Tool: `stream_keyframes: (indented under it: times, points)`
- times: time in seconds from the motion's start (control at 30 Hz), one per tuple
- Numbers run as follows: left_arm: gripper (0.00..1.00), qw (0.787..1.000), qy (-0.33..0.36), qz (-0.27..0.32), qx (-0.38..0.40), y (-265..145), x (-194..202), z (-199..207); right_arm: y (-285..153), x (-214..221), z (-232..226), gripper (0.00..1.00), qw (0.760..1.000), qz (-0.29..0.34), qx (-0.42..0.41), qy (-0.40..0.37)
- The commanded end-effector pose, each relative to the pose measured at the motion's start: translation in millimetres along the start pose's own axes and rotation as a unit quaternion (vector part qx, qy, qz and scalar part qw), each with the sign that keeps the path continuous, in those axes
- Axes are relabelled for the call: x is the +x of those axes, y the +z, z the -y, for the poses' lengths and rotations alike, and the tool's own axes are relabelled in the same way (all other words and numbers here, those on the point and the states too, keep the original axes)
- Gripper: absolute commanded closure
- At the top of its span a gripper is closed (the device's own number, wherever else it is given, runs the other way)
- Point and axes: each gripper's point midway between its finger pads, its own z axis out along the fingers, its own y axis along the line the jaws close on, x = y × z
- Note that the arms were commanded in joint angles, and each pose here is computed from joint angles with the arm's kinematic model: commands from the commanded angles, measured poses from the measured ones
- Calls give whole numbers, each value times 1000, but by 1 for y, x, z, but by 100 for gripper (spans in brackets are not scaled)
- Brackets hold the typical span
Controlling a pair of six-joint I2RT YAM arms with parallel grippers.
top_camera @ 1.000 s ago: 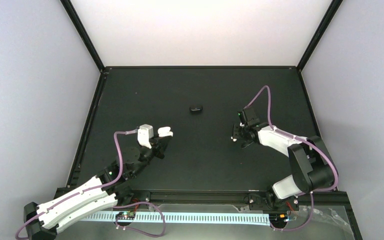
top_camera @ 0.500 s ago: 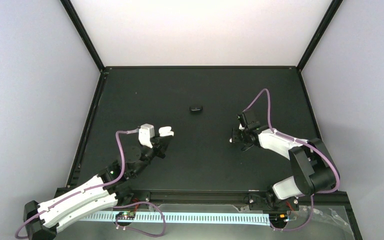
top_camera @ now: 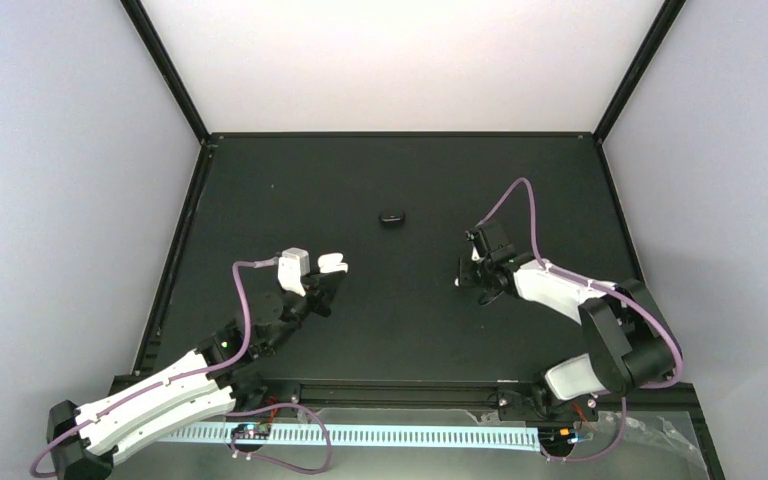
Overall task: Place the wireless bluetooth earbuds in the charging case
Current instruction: Adjust the earbud at the center of the board.
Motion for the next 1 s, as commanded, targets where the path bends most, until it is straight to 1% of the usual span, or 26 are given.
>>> stream_keyframes:
  times: [0.0,0.13,0.3,0.4,0.43,0.5,0.57,0.63,0.73,0.83,0.9,0.97]
  points:
    - [98,1000,1,10,3,0,-5,2,-9,-6,-15,92,999,22,-9,-28]
    - [98,1000,2,11,3,0,-6,1,-17,-6,-25,97,998,33,-4,-52]
    - [98,1000,3,7,8,0,-4,3,-35,-13,-46,99,993,62,-52,-84]
    - [98,1000,4,2,17,0,-1,6,-34,-7,-57,97,989,39,-78,-119]
    - [99,1000,4,0,22,0,0,7,-33,-2,-62,94,987,25,-88,-134]
    - [98,1000,3,-4,27,0,2,8,-30,6,-72,86,982,7,-98,-163]
    - [98,1000,4,-8,30,0,5,9,-29,15,-84,75,977,-7,-110,-182]
    - [99,999,4,-12,32,0,7,9,-29,19,-90,64,975,-10,-113,-189]
    - [98,999,4,-18,35,0,11,9,-30,19,-94,52,975,-4,-104,-198]
    - [98,999,6,-21,44,0,12,12,-33,14,-92,44,975,9,-71,-210]
    - [98,999,7,-24,49,1,14,14,-34,12,-89,43,976,16,-50,-213]
    - [98,998,7,-27,52,1,15,15,-34,14,-92,43,975,13,-59,-212]
